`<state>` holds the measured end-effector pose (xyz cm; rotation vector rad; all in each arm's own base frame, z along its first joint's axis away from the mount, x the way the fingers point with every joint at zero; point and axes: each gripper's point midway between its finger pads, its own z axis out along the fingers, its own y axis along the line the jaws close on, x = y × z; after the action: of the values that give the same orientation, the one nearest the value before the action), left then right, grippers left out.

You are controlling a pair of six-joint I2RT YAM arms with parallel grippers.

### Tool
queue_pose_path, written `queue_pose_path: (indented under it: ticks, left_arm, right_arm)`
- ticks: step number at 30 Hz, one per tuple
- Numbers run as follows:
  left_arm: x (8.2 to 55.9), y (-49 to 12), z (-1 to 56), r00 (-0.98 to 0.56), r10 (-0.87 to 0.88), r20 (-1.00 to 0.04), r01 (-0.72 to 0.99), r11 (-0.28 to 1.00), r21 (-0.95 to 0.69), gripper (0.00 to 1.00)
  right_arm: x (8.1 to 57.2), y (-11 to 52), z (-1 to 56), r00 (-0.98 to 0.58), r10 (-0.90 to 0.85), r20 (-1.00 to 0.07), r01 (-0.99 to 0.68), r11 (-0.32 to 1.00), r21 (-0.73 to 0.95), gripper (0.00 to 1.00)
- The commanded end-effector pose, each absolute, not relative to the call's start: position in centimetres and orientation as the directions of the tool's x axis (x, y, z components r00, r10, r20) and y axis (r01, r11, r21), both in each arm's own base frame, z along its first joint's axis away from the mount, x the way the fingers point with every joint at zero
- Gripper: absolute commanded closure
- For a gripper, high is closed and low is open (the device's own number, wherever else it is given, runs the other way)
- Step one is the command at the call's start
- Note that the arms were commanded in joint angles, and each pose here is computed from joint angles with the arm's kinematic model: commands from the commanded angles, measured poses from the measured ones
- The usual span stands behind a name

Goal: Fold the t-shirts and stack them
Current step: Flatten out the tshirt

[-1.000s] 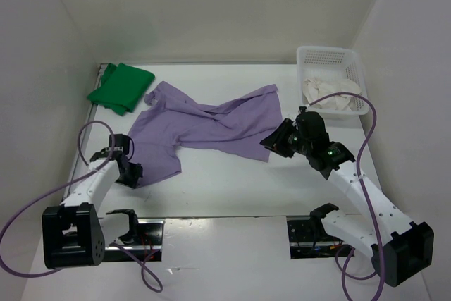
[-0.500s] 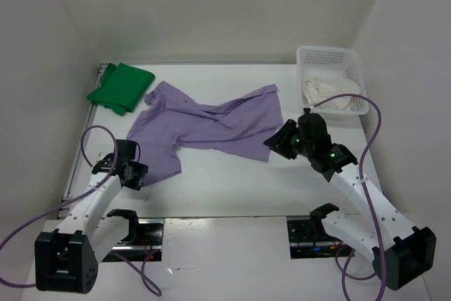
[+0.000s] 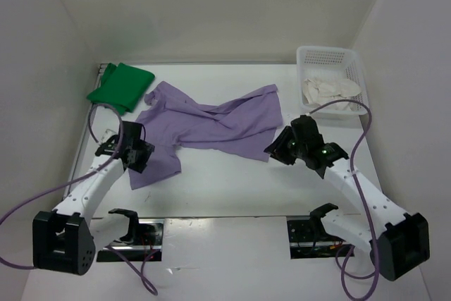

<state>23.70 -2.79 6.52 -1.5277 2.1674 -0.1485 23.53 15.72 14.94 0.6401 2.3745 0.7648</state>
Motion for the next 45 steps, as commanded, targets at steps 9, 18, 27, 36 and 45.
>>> queue_pose_path:
  ticks: [9, 18, 27, 36, 45]
  left_arm:
    - [33.3, 1.2, 6.5, -0.450, -0.781, -0.433, -0.737, 0.599, -0.315, 0.34]
    - [39.3, -5.4, 3.7, -0.600, -0.696, -0.395, -0.617, 0.717, -0.326, 0.37]
    - [41.6, -12.6, 0.2, -0.719, -0.613, -0.327, -0.520, 0.788, -0.330, 0.37]
    - [47.4, -19.4, 4.7, -0.717, -0.593, -0.367, -0.430, 0.790, -0.437, 0.34]
    - [40.4, -7.5, 10.1, -0.596, -0.659, -0.459, -0.517, 0.753, -0.407, 0.25]
  right_arm:
    - [27.0, 14.9, 6.1, -0.665, 0.676, -0.317, 0.487, 0.714, 0.503, 0.59]
    - [29.6, 15.1, 2.1, -0.665, 0.682, -0.304, 0.550, 0.722, 0.419, 0.55]
    - [33.2, 13.7, 1.6, -0.604, 0.722, -0.336, 0.595, 0.690, 0.412, 0.92]
    - [38.3, 5.9, 5.5, -0.445, 0.795, -0.413, 0.663, 0.602, 0.444, 1.00]
    - [38.3, 6.5, 4.7, -0.468, 0.802, -0.372, 0.656, 0.597, 0.461, 0.99]
